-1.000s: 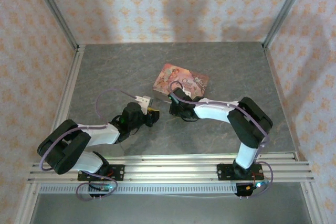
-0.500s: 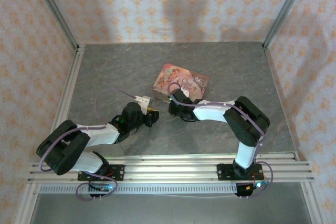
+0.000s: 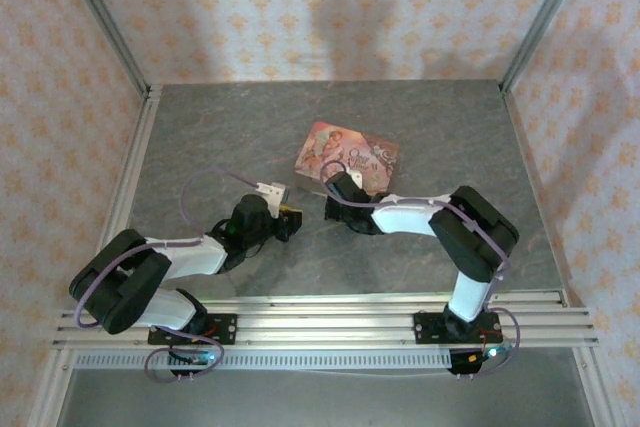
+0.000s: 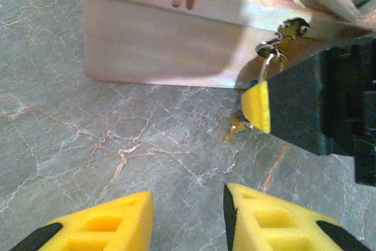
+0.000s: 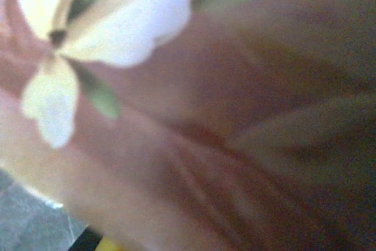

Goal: Unlock the padlock with the key

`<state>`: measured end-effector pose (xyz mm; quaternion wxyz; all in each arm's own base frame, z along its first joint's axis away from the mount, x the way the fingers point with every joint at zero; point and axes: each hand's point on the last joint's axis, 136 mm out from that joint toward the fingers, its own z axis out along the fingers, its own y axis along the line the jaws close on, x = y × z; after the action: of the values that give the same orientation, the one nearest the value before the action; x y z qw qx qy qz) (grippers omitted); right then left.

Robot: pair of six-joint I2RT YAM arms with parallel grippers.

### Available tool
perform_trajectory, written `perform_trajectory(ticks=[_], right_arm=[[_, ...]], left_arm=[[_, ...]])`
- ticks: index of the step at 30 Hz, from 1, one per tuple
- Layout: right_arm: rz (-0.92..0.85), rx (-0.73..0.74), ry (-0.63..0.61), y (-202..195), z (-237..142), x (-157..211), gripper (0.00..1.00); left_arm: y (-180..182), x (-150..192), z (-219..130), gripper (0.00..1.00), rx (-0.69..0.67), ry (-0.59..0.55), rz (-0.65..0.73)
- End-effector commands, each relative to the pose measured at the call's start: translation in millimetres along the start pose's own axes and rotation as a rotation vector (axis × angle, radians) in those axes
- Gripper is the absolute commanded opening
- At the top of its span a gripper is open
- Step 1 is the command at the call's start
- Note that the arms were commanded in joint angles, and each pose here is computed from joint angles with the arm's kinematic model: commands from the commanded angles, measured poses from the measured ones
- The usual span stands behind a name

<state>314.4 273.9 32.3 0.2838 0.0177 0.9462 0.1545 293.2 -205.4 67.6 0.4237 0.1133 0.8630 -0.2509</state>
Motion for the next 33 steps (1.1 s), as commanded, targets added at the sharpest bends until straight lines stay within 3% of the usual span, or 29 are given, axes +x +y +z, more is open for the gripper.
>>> perform_trajectory(ticks=[1, 10, 20, 26, 33], right_arm=[[-0.041, 0.035, 0.025, -15.4, -19.3, 3.8, 0.00], [0.097, -0.089, 0.086, -37.3, -38.9, 14.6, 0.00], [-0.063, -0.161, 0.336, -46.0, -51.5, 31.9, 0.00], [-0.059, -0.086, 0.357, -58.3, -47.8, 6.7, 0.00], [-0.011, -0.168, 0.358, -52.7, -53.6, 13.0, 0.00]], left_arm=[[4.3, -12.6, -3.7, 0.37, -0.030, -0.024, 0.015], [-6.1, -31.9, -0.5, 0.37, -0.004, -0.035, 0.008], [-12.1, -35.8, 4.8, 0.37, 0.026, -0.037, -0.011], [-9.9, -36.1, 0.4, 0.37, 0.012, -0.037, 0.005], [-13.8, -41.0, 1.7, 0.37, 0.034, -0.039, 0.012]])
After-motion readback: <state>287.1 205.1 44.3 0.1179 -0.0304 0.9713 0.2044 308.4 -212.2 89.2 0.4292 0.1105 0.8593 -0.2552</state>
